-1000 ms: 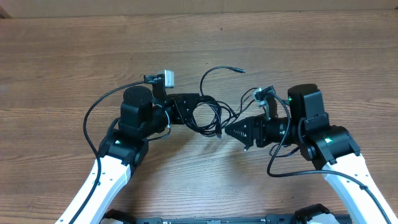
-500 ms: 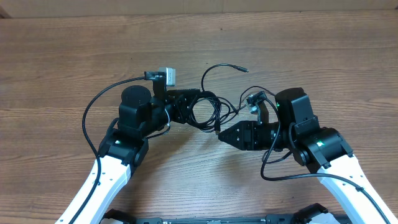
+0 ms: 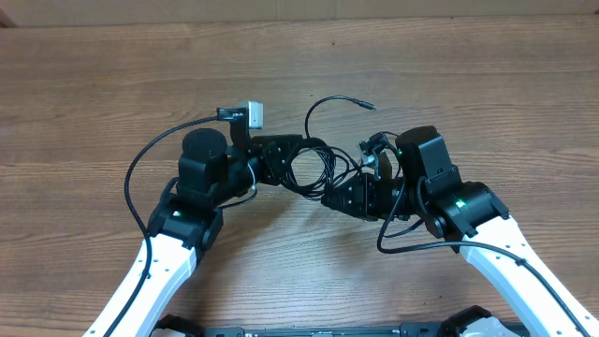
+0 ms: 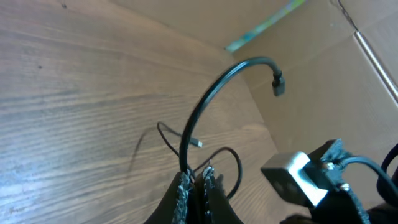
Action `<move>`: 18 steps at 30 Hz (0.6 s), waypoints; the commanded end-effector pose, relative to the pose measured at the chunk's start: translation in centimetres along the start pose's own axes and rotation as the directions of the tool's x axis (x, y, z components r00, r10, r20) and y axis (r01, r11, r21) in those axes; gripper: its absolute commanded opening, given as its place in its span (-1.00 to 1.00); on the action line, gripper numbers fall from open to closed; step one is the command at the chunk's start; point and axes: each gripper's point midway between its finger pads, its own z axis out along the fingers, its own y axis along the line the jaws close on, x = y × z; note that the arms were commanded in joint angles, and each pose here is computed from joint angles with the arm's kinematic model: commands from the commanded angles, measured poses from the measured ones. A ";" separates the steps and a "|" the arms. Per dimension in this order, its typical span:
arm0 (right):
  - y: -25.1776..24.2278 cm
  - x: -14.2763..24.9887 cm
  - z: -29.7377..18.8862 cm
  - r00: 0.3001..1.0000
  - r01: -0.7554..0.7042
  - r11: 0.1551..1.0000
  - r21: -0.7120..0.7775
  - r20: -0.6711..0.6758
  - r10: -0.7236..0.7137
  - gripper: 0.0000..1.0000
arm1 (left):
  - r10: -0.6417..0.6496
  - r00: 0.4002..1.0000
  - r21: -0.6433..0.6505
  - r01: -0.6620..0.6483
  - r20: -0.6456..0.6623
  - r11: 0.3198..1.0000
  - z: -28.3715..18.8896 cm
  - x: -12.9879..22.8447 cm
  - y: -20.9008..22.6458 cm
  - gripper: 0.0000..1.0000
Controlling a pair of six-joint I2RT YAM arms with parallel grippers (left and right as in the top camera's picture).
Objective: Untangle cables
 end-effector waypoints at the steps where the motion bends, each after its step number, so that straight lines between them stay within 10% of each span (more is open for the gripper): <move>1: 0.7 -0.3 0.1 1.000 -0.020 0.999 -0.030 0.007 0.021 -0.92 | 0.002 1.000 0.031 -0.002 0.000 1.000 -0.4 -0.2 -0.9 -0.91; 18: 5.1 -0.3 -0.5 0.999 0.016 0.972 -0.234 -0.040 -0.026 -0.92 | 0.212 0.976 0.002 -0.212 -0.049 0.977 -0.4 1.0 0.1 -0.91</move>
